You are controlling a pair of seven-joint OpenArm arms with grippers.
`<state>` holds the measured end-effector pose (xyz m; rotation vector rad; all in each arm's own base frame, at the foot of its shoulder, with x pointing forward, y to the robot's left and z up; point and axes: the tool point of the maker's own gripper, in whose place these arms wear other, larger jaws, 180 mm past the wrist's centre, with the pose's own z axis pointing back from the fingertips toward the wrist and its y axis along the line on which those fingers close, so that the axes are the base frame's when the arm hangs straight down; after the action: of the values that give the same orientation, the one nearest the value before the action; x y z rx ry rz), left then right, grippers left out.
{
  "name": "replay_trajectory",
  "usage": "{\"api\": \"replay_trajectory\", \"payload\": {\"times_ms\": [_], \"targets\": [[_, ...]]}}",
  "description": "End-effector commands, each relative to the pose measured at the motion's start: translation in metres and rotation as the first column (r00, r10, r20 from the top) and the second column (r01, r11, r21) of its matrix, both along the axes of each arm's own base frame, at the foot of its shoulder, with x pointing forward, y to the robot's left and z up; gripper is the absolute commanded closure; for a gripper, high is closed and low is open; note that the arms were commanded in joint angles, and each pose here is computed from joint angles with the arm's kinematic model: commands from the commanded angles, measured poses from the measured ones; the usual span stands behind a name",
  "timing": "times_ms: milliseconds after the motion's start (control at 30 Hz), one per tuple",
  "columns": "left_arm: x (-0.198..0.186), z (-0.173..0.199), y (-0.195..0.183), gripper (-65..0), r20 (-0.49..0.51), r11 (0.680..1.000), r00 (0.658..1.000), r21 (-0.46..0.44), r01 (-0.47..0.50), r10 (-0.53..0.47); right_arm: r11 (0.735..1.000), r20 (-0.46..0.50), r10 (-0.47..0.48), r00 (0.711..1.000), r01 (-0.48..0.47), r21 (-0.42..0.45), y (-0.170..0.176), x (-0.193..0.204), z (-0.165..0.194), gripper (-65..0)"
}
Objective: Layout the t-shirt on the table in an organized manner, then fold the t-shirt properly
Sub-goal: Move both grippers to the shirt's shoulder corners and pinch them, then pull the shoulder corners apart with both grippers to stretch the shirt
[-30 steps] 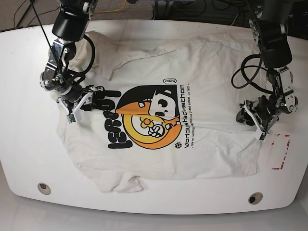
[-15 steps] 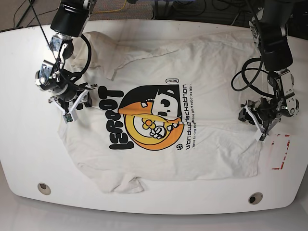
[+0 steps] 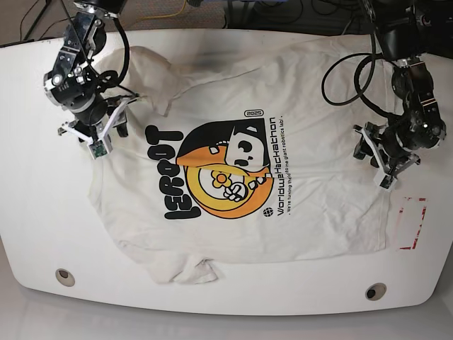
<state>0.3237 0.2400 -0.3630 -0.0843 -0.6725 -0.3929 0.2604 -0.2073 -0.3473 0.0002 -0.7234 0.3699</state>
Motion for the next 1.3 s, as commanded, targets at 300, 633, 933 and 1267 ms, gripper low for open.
{"api": "replay_trajectory", "payload": {"times_ms": [300, 633, 933, 1267], "targets": [[-0.033, 0.045, 0.006, -26.8, 0.136, 0.999, 0.99, -0.041, -0.027, 0.032, 0.992, -0.064, 0.011, 0.998, -0.003, 0.123, 0.013, -0.048, -0.014, -57.4], [-0.082, 0.037, 0.022, -26.8, 0.092, 0.988, 0.99, -0.121, -0.098, 0.11, 0.985, -0.122, -0.038, 0.992, 0.058, 0.165, 0.002, -0.08, -0.024, -57.5], [-0.115, 0.029, 0.034, -26.7, 0.041, 0.975, 0.986, -0.161, -0.155, 0.164, 0.978, -0.178, -0.075, 0.981, 0.107, 0.18, -0.007, -0.09, -0.042, -57.5], [-0.135, 0.023, 0.044, -26.7, 0.003, 0.97, 0.981, -0.149, -0.191, 0.194, 0.971, -0.179, -0.099, 0.979, 0.135, 0.2, -0.018, -0.09, -0.052, -57.5]]}}
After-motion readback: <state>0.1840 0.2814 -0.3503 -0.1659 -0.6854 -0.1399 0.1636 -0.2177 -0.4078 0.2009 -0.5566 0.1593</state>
